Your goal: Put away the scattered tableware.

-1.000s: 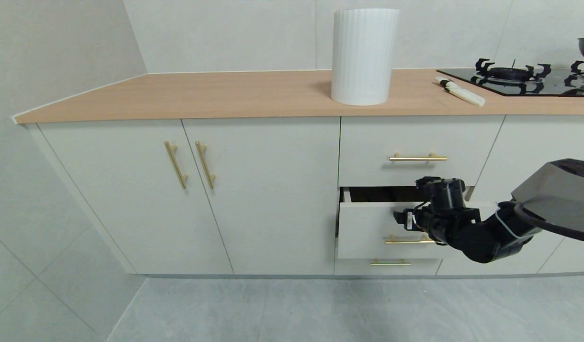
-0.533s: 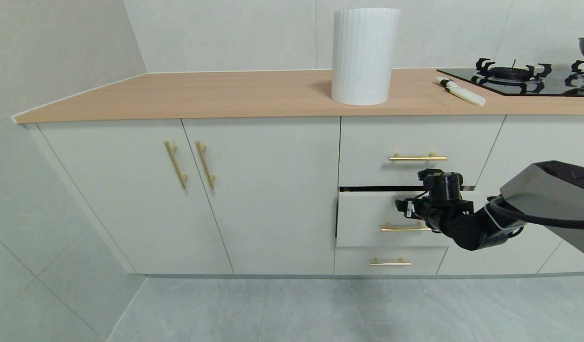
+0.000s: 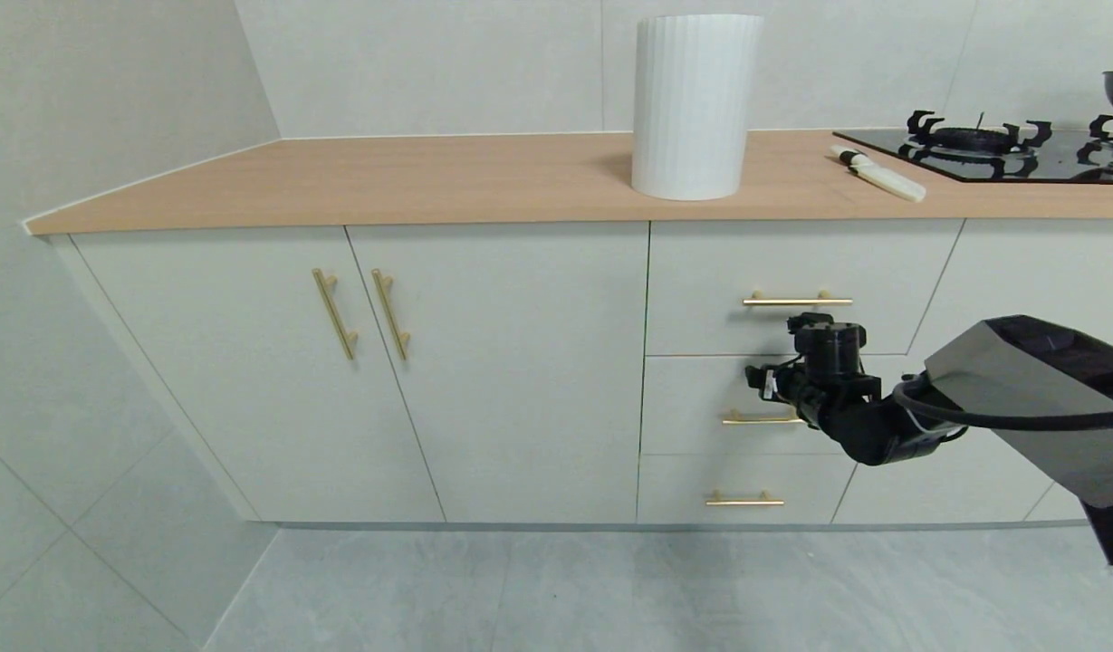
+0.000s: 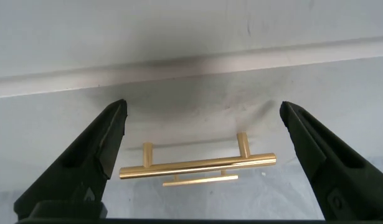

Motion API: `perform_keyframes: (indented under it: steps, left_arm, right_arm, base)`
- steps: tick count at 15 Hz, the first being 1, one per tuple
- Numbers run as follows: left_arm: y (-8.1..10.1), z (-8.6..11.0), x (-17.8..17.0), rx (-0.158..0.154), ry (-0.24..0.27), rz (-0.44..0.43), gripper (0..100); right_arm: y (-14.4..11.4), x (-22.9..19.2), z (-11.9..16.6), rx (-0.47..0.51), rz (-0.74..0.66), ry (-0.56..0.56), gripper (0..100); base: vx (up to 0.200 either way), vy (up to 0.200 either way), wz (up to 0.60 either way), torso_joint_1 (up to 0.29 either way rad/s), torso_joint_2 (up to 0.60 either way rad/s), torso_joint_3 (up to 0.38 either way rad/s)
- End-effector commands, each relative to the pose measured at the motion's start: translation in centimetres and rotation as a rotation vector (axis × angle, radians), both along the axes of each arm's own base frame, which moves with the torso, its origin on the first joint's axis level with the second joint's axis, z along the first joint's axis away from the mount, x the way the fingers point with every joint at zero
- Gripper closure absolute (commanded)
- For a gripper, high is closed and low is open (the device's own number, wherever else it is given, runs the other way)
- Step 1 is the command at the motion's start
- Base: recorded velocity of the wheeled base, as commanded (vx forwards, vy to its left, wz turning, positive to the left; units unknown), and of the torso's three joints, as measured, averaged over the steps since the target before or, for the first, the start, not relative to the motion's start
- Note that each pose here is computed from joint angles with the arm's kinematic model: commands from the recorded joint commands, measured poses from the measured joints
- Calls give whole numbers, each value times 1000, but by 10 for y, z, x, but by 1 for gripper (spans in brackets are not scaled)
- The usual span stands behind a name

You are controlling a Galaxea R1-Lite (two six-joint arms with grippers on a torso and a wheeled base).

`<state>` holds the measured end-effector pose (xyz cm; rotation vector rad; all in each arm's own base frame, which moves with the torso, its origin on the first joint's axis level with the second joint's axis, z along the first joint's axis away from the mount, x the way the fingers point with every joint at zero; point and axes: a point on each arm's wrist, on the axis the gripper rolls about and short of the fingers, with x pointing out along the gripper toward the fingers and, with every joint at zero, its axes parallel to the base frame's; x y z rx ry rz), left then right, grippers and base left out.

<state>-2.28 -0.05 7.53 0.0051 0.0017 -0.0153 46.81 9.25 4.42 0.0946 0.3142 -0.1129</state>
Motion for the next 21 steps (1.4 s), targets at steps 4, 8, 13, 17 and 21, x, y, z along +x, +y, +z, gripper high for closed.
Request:
perform_keyframes:
  steps: [4,8,13,17,21]
  left_arm:
    - [0,0,0,-1,0,0,0]
    - [0,0,0,-1,0,-2,0]
    - [0,0,0,-1,0,2,0]
    - [0,0,0,-1,0,0,0]
    - [0,0,0,-1,0,2,0]
  right_arm:
    - [0,6,-6,-3,-14,-4,0]
    - [-6,0,8,-4,-35,-17,0]
    - [-19,-66,76,3,-34,-49,0]
    - [-53,-239,152,26,-28,-174,0]
    - [-74,-331,148,-3,-46,-259,0]
  base:
    - [0,0,0,0,0,0]
    - [0,0,0,0,0,0]
    - [0,0,0,0,0,0]
    - [0,0,0,0,0,0]
    - [0,0,0,0,0,0]
